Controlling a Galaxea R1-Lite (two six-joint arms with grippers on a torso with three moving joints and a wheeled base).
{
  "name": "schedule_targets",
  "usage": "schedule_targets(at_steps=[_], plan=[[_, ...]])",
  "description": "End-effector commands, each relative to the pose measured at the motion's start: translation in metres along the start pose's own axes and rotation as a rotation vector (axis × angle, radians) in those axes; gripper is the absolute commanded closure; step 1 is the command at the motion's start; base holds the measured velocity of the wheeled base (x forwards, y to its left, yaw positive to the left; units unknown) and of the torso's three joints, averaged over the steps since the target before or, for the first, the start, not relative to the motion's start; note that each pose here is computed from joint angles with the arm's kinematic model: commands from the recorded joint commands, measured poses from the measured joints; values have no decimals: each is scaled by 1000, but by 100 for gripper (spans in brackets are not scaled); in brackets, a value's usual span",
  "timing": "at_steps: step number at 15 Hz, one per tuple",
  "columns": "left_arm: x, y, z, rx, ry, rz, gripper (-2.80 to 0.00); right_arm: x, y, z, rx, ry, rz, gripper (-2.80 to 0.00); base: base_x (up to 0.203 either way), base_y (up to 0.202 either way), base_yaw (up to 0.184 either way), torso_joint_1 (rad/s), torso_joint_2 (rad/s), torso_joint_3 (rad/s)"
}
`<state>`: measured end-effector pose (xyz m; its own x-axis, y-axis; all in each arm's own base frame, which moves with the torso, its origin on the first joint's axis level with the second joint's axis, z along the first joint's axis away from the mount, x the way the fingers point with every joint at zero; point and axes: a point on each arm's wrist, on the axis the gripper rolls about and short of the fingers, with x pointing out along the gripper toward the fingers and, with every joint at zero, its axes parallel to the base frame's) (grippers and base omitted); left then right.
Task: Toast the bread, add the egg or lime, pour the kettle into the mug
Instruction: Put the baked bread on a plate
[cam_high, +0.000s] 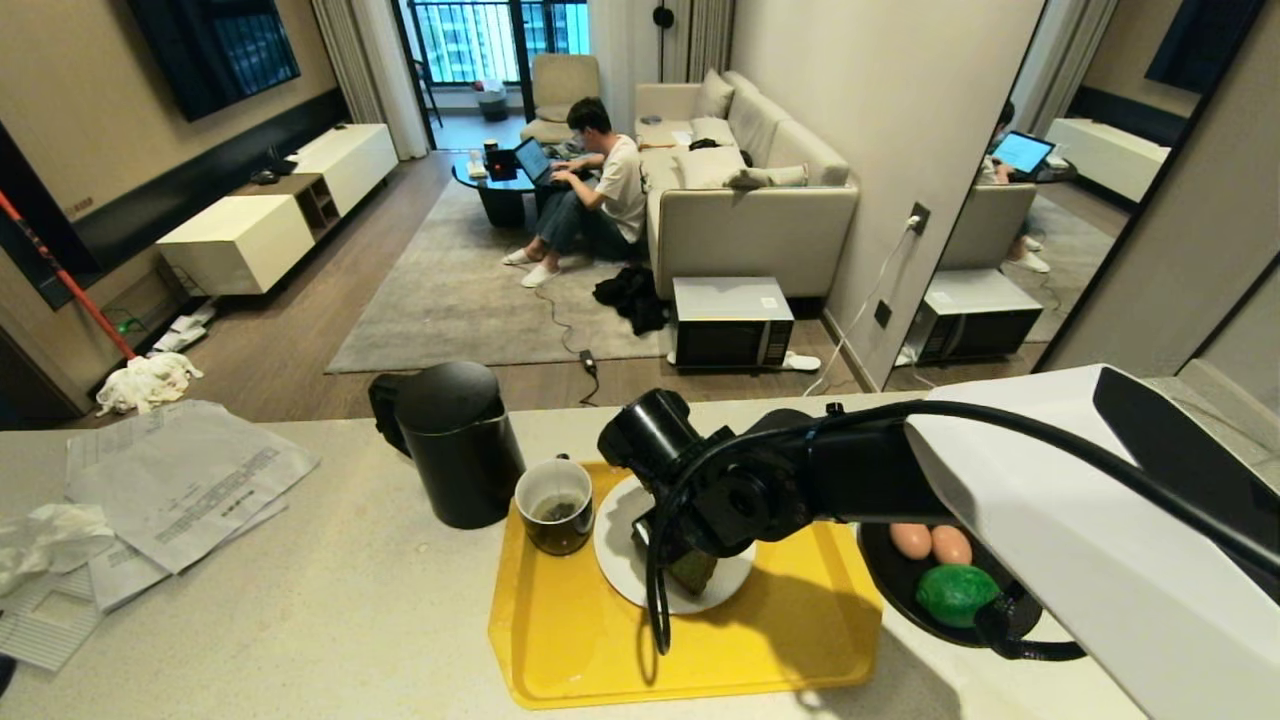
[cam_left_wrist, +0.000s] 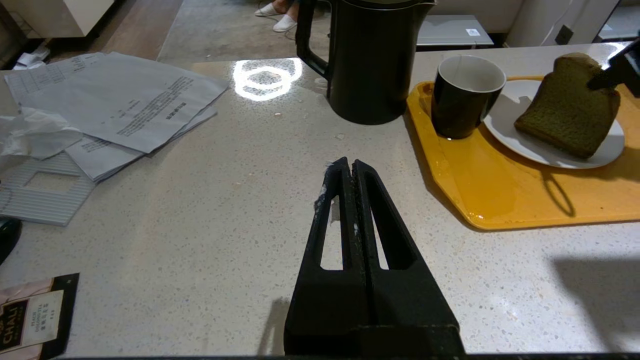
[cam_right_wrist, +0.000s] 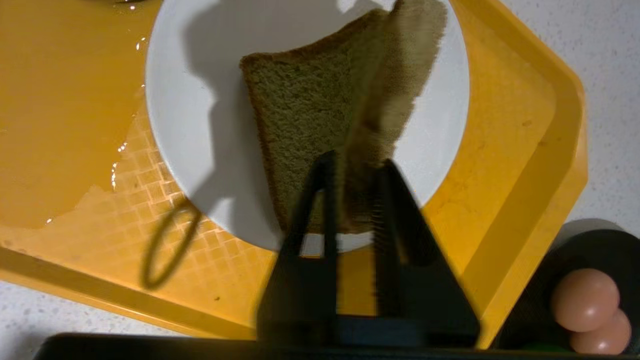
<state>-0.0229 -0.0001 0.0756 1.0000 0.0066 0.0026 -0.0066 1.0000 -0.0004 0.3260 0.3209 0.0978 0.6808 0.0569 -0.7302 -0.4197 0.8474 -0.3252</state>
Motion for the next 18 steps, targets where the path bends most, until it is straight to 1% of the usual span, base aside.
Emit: schedule_targets(at_steps=[1, 3, 4, 9, 13, 15, 18], plan=[[0, 0, 0, 0, -1, 1, 0, 7, 2, -3, -8, 15, -5, -280, 0, 0, 0, 0, 0, 0], [0, 0, 0, 0, -1, 1, 0, 6, 2, 1, -3, 1, -7, -280, 0, 0, 0, 0, 0, 0], [0, 0, 0, -1, -1, 1, 0, 4, 0, 3, 2, -9, -23, -280, 0, 0, 0, 0, 0, 0], [0, 0, 0, 0, -1, 1, 0, -5, -16, 12, 22, -38, -47, -280, 0, 0, 0, 0, 0, 0], [0, 0, 0, 0, -1, 1, 0, -12, -21, 16, 29, -56, -51, -280, 0, 0, 0, 0, 0, 0], [0, 0, 0, 0, -1, 1, 0, -19, -24, 19, 18, -70, -56, -280, 0, 0, 0, 0, 0, 0], [0, 0, 0, 0, -1, 1, 0, -40, -34, 23, 32, -100, -59, -280, 0, 0, 0, 0, 0, 0]])
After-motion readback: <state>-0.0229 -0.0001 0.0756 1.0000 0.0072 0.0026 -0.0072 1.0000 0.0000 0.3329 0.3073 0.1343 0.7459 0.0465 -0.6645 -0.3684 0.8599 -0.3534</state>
